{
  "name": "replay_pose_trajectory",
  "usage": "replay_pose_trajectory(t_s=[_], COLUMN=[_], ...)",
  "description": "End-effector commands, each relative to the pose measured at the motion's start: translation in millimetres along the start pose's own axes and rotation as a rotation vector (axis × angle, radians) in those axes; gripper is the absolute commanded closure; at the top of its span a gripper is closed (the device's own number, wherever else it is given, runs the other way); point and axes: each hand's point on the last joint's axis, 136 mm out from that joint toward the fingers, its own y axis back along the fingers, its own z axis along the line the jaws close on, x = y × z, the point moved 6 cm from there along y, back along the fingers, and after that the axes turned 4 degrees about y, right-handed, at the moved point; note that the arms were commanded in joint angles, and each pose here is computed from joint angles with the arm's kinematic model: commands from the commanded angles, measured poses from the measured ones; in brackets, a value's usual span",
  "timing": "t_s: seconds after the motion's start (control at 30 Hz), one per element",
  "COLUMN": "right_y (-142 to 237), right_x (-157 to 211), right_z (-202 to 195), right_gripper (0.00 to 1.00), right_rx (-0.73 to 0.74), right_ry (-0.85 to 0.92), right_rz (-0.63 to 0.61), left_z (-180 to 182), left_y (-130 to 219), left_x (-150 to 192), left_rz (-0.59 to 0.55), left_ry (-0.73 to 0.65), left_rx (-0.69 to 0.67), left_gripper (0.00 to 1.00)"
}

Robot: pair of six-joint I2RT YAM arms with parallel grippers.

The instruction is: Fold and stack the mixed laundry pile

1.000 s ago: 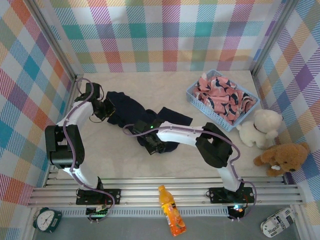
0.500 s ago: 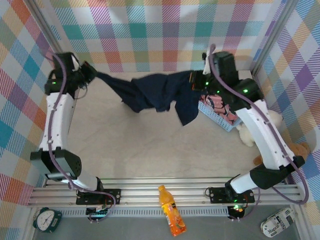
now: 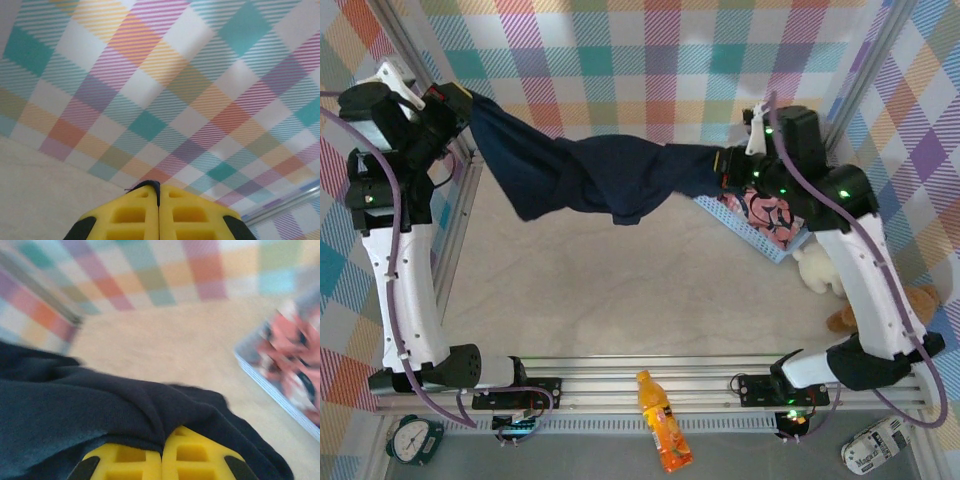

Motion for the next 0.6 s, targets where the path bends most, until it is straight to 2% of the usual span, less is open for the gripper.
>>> replay_pose_trajectory(t_s=[0.0,0.07,0.13,0.23,0.27,0.37,0.43,0.57], right_y=[-69.0,-103.9,-130.2,-152.7,-154.2,-153.8,-156.2,-180.9], right_x=[46.0,79.6,112.9,141.9,142.8,131.2,124.3,137.4], right_z=[-63.8,-92.1,-111.6,-118.3,-113.5,-76.0,-39.8,32.2], right_gripper=[1.0,1.0,1.0,0.71,0.65,0.52,0.5,0.48], right_rx=[0.297,0.373,0.425,0.437,0.423,0.306,0.197,0.019], right_ry=[-0.171,-0.246,-0.282,-0.279,-0.258,-0.13,-0.044,0.095], right_rz=[0.25,0.378,0.473,0.571,0.573,0.503,0.461,0.479], left_z=[78.2,116.0,144.7,171.3,174.0,177.5,188.2,206.0], left_y=[-55.1,-76.5,-89.0,-93.8,-93.8,-93.5,-93.8,-90.7], left_x=[37.6,71.0,105.8,154.7,166.5,206.8,228.3,247.0], left_rz=[0.112,0.216,0.306,0.402,0.427,0.534,0.598,0.631], left_ry=[0.028,0.052,0.11,0.188,0.191,0.156,0.177,0.205], left_rx=[-0.288,-0.384,-0.414,-0.406,-0.399,-0.402,-0.423,-0.476], left_gripper=[1.0,1.0,1.0,1.0,1.0,1.0,1.0,1.0])
